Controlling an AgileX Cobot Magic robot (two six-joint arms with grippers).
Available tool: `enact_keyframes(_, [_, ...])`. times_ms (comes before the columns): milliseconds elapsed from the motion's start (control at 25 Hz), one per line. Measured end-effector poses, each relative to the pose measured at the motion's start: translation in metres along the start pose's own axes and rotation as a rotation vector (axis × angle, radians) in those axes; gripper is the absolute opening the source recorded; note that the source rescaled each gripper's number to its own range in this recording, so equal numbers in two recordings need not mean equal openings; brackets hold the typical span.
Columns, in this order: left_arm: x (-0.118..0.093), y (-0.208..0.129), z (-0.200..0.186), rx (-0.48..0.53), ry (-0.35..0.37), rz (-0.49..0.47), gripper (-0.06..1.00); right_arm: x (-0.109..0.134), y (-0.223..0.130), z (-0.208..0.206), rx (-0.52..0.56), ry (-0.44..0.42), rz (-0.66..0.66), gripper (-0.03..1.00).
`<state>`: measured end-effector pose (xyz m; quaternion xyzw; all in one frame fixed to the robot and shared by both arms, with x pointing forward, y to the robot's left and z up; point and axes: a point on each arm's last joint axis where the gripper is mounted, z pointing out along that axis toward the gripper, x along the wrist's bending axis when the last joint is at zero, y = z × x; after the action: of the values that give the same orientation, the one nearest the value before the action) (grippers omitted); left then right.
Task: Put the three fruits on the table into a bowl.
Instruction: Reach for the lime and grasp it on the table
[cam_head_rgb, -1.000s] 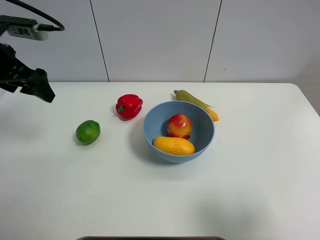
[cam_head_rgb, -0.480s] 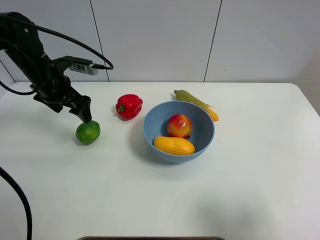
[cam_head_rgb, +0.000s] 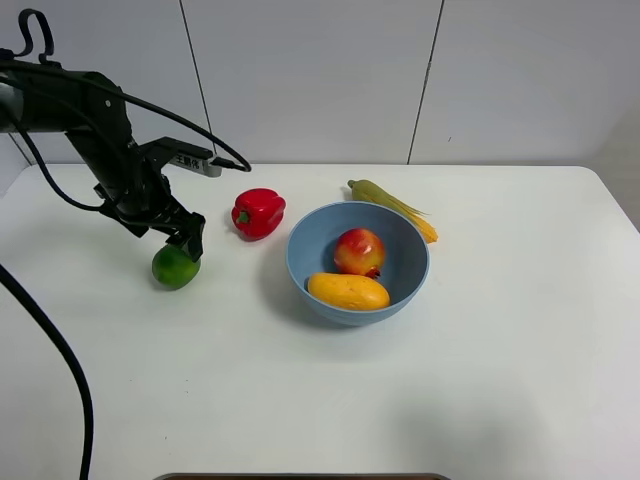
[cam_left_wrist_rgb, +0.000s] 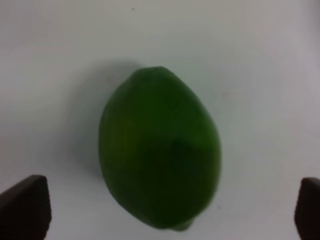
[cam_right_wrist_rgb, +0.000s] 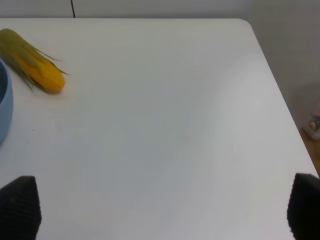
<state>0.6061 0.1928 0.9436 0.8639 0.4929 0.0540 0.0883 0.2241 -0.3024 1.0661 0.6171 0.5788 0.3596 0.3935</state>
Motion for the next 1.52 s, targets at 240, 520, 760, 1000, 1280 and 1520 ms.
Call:
enact_keyframes(240, [0.003,-0.002,0.026,0.049,0.014,0.017,1.0,0.0,0.0,0.0,0.0,0.0,0.0,1.0])
enact_keyframes(520, [0.004,-0.005,0.056,0.096,0.004,0.018,1.0,0.0,0.0,0.0,0.0,0.0,-0.002,1.0])
enact_keyframes(760, [0.004,-0.008,0.071,0.124,-0.005,0.016,1.0,0.0,0.0,0.0,0.0,0.0,-0.002,1.0])
enact_keyframes(1000, [0.002,-0.006,0.076,0.112,-0.027,-0.014,0.51,0.0,0.0,0.0,0.0,0.0,-0.002,1.0])
enact_keyframes(1280, [0.002,-0.005,0.076,0.107,-0.032,-0.019,0.2,0.0,0.0,0.0,0.0,0.0,-0.002,1.0])
enact_keyframes(1520, [0.002,-0.005,0.076,0.107,-0.033,-0.02,0.0,0.0,0.0,0.0,0.0,0.0,-0.002,1.0])
